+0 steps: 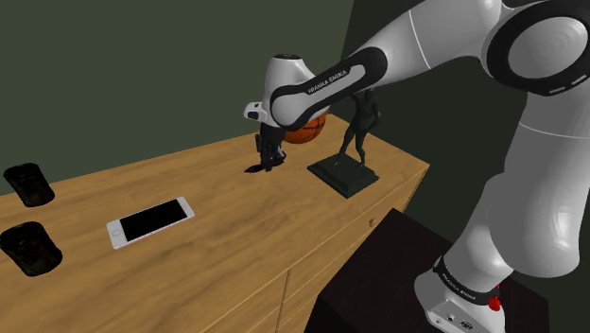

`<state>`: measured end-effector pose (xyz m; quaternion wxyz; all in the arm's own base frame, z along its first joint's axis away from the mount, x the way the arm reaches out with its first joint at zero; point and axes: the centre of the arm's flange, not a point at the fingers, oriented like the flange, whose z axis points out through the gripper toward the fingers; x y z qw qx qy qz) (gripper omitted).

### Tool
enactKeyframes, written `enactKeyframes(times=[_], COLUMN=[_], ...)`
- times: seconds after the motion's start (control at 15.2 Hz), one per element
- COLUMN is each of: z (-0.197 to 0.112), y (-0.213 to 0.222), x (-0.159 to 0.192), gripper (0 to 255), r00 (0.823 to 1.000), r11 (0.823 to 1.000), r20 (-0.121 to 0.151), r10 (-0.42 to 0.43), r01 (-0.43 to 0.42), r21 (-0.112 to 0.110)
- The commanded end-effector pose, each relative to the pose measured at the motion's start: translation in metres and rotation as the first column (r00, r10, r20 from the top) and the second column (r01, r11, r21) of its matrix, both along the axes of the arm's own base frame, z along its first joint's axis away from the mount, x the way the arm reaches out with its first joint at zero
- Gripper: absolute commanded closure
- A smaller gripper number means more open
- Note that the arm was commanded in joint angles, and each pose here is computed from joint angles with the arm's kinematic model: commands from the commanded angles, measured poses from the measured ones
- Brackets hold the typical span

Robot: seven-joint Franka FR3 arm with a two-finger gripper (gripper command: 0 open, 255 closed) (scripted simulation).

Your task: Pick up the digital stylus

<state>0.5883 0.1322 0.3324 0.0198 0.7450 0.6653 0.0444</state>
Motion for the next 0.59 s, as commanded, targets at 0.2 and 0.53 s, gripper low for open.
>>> enactKeyframes(times=[0.2,0.53], z=[0.027,0.043], y=[0.000,0.000], x=[0.000,0.000], gripper=[255,255], r00=[1.000,1.000], r11=[1.000,1.000], r20=[0.000,0.000], r10=[0.000,0.000], r01=[0.000,0.000], r21=[0.000,0.000])
